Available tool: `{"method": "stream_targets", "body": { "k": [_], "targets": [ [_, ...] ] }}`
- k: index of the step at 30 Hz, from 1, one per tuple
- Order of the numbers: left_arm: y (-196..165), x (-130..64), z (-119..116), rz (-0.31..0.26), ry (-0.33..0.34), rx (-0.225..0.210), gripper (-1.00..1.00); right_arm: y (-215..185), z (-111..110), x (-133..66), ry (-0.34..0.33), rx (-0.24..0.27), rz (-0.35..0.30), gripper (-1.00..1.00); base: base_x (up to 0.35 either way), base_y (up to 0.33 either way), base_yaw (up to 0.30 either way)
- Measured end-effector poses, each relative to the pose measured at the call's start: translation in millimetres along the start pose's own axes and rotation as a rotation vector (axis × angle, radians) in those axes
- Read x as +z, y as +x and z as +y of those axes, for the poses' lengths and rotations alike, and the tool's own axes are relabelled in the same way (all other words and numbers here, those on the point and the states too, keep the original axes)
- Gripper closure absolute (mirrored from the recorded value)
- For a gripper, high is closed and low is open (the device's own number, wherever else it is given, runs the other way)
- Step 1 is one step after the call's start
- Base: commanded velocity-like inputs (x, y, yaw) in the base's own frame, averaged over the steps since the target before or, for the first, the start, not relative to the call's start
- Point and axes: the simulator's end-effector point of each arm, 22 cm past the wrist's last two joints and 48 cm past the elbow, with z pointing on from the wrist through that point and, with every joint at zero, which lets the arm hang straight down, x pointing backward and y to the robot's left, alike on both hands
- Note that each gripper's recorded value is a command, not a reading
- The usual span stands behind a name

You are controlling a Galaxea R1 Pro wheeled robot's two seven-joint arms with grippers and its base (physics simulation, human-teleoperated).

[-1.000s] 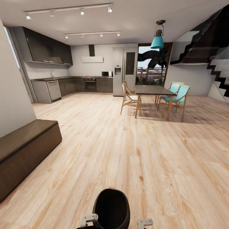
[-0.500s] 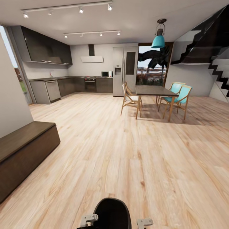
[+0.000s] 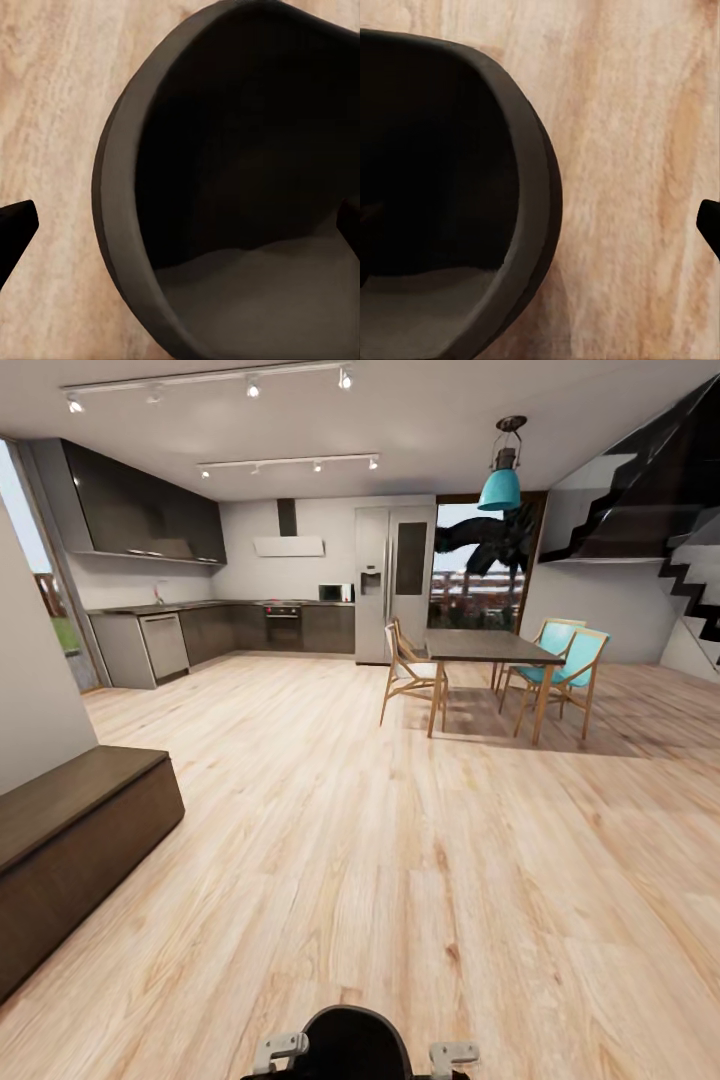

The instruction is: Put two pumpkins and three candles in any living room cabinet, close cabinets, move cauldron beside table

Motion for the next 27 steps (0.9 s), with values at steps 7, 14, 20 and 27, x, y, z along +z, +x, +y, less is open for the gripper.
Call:
{"method": "stream_targets", "body": {
  "k": [7,14,20,27],
  "targets": [
    [-8.6,3.7,0.5,0.006,-0.010,-0.005,-1.00,-58.6,-11.7,26.2,0.041,0.009,0.031,-1.00,0.000,0.000,0.000],
    [-17.3,18.9,6.5,0.012,-0.028,-0.003,-1.00,-71.9,-16.3,40.3,0.060,0.062,0.020,-1.00,0.000,0.000,0.000],
    [-21.1,19.4,13.9,-0.018,-0.034,-0.089,-1.00,-60.1,-12.6,41.1,0.059,0.060,0.041,-1.00,0.000,0.000,0.000],
    [-26.1,19.1,15.8,-0.050,-0.037,-0.096,-1.00,-41.0,-15.4,41.2,0.065,0.056,0.077,-1.00,0.000,0.000,0.000]
  ]
}}
